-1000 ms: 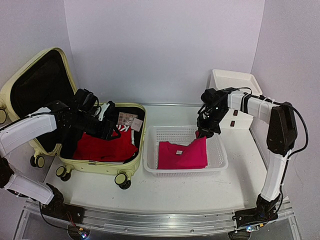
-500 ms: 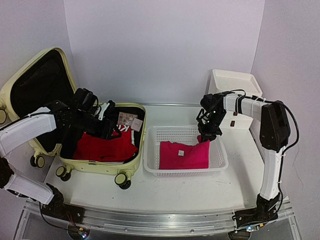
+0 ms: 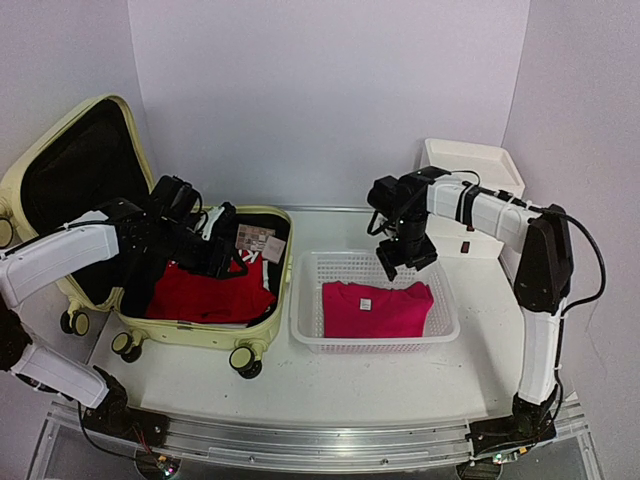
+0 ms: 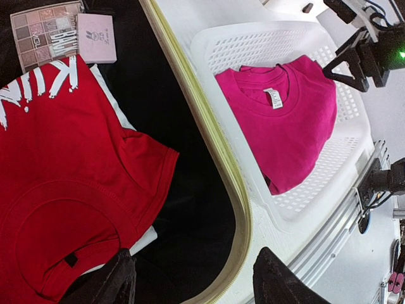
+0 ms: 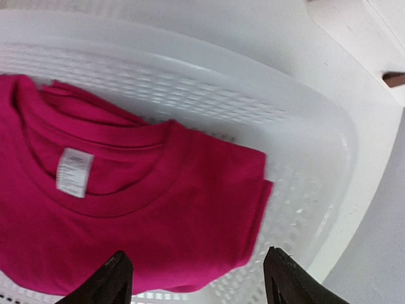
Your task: Open, take out, and arrange the luggage
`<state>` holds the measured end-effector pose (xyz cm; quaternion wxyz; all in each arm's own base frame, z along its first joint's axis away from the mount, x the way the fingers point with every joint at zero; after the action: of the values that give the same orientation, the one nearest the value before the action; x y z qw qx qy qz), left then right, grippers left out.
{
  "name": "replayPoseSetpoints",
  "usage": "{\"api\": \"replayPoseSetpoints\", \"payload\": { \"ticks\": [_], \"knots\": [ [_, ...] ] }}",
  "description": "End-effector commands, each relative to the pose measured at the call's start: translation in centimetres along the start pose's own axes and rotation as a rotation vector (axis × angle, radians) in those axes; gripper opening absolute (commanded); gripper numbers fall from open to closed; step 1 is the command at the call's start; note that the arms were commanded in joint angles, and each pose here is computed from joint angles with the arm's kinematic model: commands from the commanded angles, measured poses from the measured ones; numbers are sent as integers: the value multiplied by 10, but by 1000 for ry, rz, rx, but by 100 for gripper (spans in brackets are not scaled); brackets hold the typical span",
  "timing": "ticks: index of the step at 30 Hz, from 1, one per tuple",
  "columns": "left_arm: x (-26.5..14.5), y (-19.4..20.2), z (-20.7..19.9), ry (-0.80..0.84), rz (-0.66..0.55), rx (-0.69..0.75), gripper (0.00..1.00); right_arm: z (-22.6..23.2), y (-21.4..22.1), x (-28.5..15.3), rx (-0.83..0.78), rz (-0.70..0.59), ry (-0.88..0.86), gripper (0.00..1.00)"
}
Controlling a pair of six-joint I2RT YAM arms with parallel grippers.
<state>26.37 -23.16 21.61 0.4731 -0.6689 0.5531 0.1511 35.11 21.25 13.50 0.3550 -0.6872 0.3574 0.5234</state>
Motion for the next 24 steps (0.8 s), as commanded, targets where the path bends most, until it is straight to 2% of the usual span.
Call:
{"api": "replayPoseSetpoints", "payload": {
  "ticks": [1, 2, 5, 7, 17, 24],
  "knots": [
    [-4, -19, -14, 46, -44, -3, 64, 64, -28, -13, 69, -124, -275, 58],
    [-4, -19, -15, 50, -43, -3, 64, 72, -34, -5, 106, -132, -309, 49],
    [-8, -18, -17, 60, -53, -9, 63, 84, -51, 12, 129, -193, -305, 39],
    [-11, -17, -17, 63, -59, -9, 63, 89, -57, 23, 124, -206, -299, 28],
    [-16, -12, -17, 69, -65, -9, 64, 118, -71, 72, 27, -234, -225, 22],
    [-21, -13, -18, 73, -82, -7, 64, 162, -88, 93, -34, -265, -385, 22]
  ]
}}
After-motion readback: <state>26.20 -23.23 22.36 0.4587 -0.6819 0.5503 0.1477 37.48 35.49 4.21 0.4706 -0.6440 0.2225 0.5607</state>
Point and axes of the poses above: each gripper's point midway between its finger pads, its own x axis out along the fingers, its own z axis along the line the jaws close on, y = z × x, the point moved 2 cm from there along -x, back along the fingers, and after that the axes turned 12 degrees about -x, right-handed, at the moved point
